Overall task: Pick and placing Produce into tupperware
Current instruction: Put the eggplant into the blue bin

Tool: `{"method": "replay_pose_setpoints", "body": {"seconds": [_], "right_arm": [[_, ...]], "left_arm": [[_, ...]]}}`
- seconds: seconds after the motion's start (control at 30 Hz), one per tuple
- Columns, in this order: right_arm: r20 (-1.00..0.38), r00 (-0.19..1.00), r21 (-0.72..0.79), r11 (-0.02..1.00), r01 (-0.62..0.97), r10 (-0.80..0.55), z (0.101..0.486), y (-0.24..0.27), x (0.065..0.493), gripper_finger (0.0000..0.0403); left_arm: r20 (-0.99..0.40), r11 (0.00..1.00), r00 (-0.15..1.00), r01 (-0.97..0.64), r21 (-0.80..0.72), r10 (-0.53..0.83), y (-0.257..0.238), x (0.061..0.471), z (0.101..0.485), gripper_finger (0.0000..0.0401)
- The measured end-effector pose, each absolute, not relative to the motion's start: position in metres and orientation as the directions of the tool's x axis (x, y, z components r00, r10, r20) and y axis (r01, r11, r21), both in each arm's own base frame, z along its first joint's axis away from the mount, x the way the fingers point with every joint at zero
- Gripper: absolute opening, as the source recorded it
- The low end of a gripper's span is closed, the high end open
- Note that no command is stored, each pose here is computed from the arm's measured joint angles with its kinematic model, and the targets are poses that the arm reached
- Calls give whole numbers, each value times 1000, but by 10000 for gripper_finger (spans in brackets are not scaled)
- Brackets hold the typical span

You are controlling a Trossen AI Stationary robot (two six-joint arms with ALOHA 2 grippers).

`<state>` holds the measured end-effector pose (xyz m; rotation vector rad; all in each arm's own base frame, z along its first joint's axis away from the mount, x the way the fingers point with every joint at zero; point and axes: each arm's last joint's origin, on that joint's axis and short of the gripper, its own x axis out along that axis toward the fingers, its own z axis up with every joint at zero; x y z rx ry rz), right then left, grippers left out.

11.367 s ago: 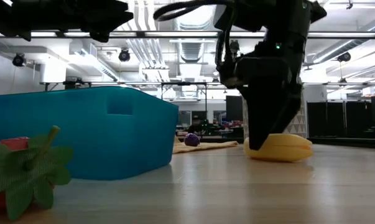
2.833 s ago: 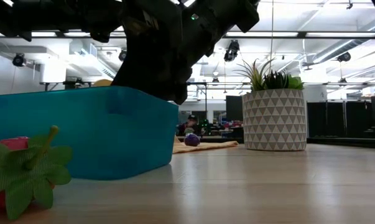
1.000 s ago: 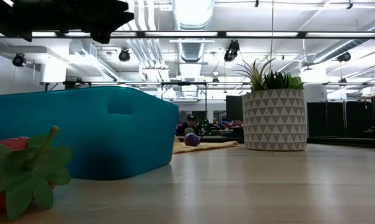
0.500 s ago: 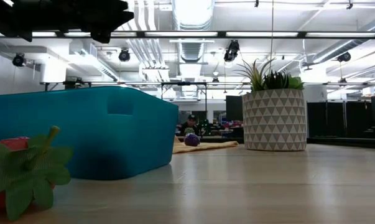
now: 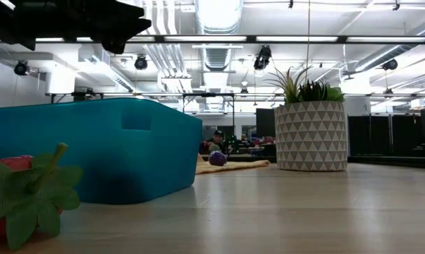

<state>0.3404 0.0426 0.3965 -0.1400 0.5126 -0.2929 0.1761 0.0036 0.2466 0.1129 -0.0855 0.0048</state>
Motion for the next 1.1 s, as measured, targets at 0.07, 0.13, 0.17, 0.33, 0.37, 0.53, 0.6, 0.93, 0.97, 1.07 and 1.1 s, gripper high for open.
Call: {"method": "replay_pose_setpoints", "body": {"seconds": [0.07, 0.13, 0.17, 0.33, 0.37, 0.53, 0.6, 0.93, 0.97, 1.07, 1.1], "right_arm": [[-455, 814, -221, 931, 290, -361, 402, 34, 342, 303], [-452, 793, -240, 912, 333, -408, 408, 27, 344, 339], [-444, 791, -239, 907, 348, -421, 412, 24, 344, 354], [-418, 787, -222, 891, 396, -454, 430, 12, 341, 385], [-409, 790, -217, 890, 402, -457, 435, 11, 340, 386], [-345, 819, -177, 888, 424, -459, 465, 9, 331, 386], [-303, 834, -133, 887, 441, -460, 481, 7, 324, 386], [-249, 859, 93, 872, 481, -447, 525, -11, 295, 386], [-251, 858, 106, 868, 484, -448, 527, -13, 293, 386], [-263, 853, 126, 861, 493, -450, 528, -18, 290, 387], [-265, 855, 137, 861, 490, -445, 529, -20, 289, 387]], "left_arm": [[84, 994, 996, -9, 112, 0, 4, 176, 246, 178], [84, 994, 996, -10, 112, 0, 4, 176, 246, 178], [84, 994, 996, -9, 112, 0, 4, 176, 246, 178], [80, 994, 997, -9, 111, 0, 4, 176, 245, 178], [81, 994, 997, -9, 111, 0, 4, 176, 245, 178], [78, 994, 997, -9, 110, 0, 4, 177, 245, 178], [78, 994, 997, -9, 110, 0, 4, 177, 245, 178], [82, 994, 997, -10, 112, 1, 4, 177, 245, 178], [83, 994, 997, -10, 112, 1, 4, 177, 245, 178], [90, 994, 996, -11, 112, 1, 4, 176, 246, 178], [91, 994, 996, -11, 112, 1, 4, 176, 246, 178]]}}
